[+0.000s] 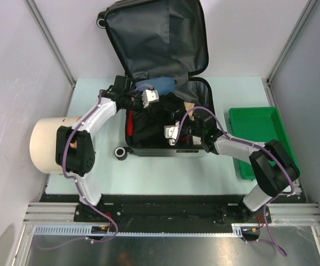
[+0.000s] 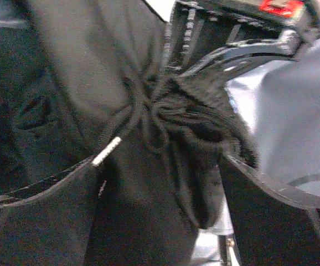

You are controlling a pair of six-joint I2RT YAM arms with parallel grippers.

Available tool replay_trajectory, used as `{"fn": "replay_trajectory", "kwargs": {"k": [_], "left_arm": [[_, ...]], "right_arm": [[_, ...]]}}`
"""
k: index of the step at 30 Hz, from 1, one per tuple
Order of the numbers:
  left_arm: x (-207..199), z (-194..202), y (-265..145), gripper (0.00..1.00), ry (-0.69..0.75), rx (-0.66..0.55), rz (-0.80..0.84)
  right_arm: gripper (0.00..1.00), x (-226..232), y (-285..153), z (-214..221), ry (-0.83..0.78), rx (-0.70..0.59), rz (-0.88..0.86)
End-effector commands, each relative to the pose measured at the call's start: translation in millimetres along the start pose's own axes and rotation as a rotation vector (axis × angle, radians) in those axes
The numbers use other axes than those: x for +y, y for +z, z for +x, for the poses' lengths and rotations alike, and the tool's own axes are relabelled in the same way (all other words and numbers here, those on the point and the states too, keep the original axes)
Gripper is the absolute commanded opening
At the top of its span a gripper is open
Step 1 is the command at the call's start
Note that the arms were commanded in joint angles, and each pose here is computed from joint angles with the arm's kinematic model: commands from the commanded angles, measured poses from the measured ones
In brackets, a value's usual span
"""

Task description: Open, take out, and arrange the luggage

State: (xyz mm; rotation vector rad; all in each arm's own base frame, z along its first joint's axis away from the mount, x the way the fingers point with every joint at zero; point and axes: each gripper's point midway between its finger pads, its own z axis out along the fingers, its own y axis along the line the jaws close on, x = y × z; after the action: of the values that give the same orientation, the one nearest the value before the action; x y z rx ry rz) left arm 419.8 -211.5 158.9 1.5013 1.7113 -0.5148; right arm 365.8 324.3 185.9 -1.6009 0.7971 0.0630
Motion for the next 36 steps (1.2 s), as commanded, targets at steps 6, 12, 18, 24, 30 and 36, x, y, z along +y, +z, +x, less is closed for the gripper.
{"fn": "replay_trajectory", "kwargs": {"k": [6,12,18,24,30,36], "left_arm": [[-20,0,-1,0.00,0.208,0.051,0.016],[-34,2,-3,0.00,0.338,0.062,0.039],[-49,5,-1,0.00,0.511,0.100,0.065],[-62,-6,7,0.00,0.595,0.100,0.092],[-62,-15,9,0.00,0.605,0.075,0.094],[-59,-23,-1,0.11,0.582,0.065,0.063]], "right_arm": [[1.00,-68,-6,-2,-0.125,-0.026,0.259],[1.00,-66,-2,3,-0.171,-0.055,0.246],[1.00,-58,4,5,-0.249,-0.086,0.183],[1.00,-53,15,0,-0.344,-0.125,0.132],[0.82,-59,27,7,-0.360,-0.099,0.097],[0.32,-64,28,19,-0.271,-0.055,0.103]]}}
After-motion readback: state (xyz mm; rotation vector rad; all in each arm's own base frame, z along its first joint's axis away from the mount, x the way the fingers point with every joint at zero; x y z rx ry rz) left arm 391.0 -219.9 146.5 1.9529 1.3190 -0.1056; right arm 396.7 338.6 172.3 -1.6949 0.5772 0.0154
